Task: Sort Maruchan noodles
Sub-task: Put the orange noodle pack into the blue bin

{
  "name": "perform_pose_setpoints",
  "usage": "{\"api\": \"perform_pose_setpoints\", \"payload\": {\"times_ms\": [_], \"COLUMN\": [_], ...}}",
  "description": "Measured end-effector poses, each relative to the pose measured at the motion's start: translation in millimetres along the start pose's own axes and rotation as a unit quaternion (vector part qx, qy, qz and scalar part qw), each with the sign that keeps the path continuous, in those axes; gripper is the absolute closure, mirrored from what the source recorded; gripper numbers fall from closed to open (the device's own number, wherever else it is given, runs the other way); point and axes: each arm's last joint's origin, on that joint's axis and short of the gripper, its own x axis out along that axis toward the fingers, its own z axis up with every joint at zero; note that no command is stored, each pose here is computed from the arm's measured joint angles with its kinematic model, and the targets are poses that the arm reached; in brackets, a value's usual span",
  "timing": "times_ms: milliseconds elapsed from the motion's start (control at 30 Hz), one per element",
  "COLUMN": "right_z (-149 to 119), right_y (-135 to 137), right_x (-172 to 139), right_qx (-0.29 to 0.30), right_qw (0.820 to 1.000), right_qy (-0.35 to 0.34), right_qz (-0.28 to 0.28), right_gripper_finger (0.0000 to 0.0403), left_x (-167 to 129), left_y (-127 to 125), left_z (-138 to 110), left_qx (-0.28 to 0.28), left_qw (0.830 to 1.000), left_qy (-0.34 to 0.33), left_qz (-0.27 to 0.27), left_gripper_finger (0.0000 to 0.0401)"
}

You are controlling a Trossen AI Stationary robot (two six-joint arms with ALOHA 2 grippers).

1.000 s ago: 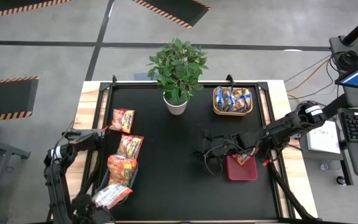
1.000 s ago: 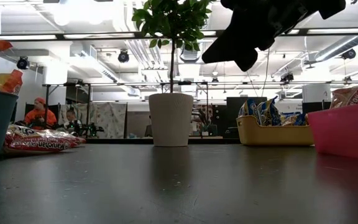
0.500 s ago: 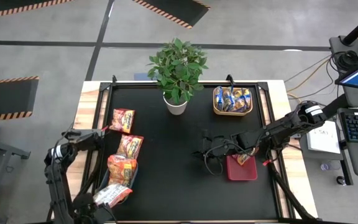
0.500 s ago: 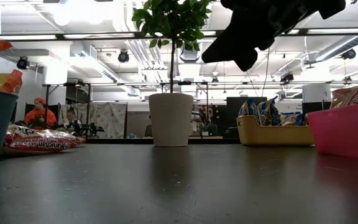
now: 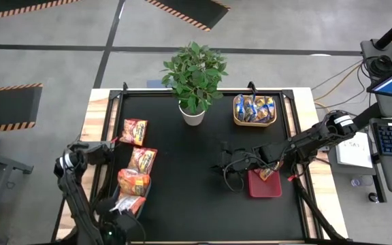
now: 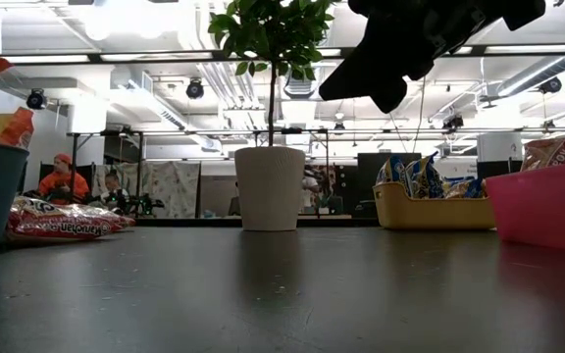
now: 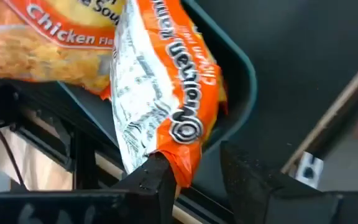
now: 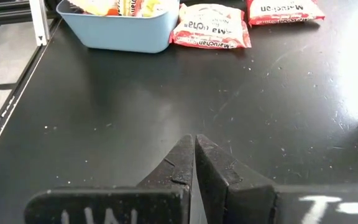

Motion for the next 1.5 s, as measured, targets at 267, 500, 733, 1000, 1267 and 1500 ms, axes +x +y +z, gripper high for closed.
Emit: {"api": "perform_pose_setpoints", "payload": {"times_ms": [267, 500, 733, 1000, 1267, 1500], "right_z": [0, 0, -1, -1, -3, -3], "right_y": [0, 0, 0, 0, 3, 6], "right_x": [0, 0, 0, 0, -1, -1], "right_qx": [0.000, 0.000, -0.001, 0.003, -0.001, -0.003], "right_qw": [1.000, 1.000, 1.000, 1.000, 1.000, 1.000], "right_qy": [0.000, 0.001, 0.002, 0.005, 0.008, 0.009], "right_qz": [0.000, 0.000, -0.001, -0.001, 0.003, 0.006], "right_gripper_finger": [0.0394, 0.0394, 0.0394, 0.0394, 0.0394, 0.0394], "left_x": [0, -11, -10, -43, -59, -13], "left_y": [14, 22, 24, 12, 25, 23], "left_z": [5, 10, 14, 25, 33, 24], "left_qx": [-0.024, -0.034, -0.044, 0.042, 0.041, 0.029], "left_qw": [1.000, 0.997, 0.998, 0.989, 0.977, 0.992], "left_qy": [-0.010, -0.061, -0.040, -0.072, -0.191, -0.126], "left_qz": [0.004, -0.024, -0.018, -0.126, -0.087, -0.016], "left_gripper_finger": [0.0349, 0.0387, 0.0390, 0.0399, 0.0401, 0.0401]}}
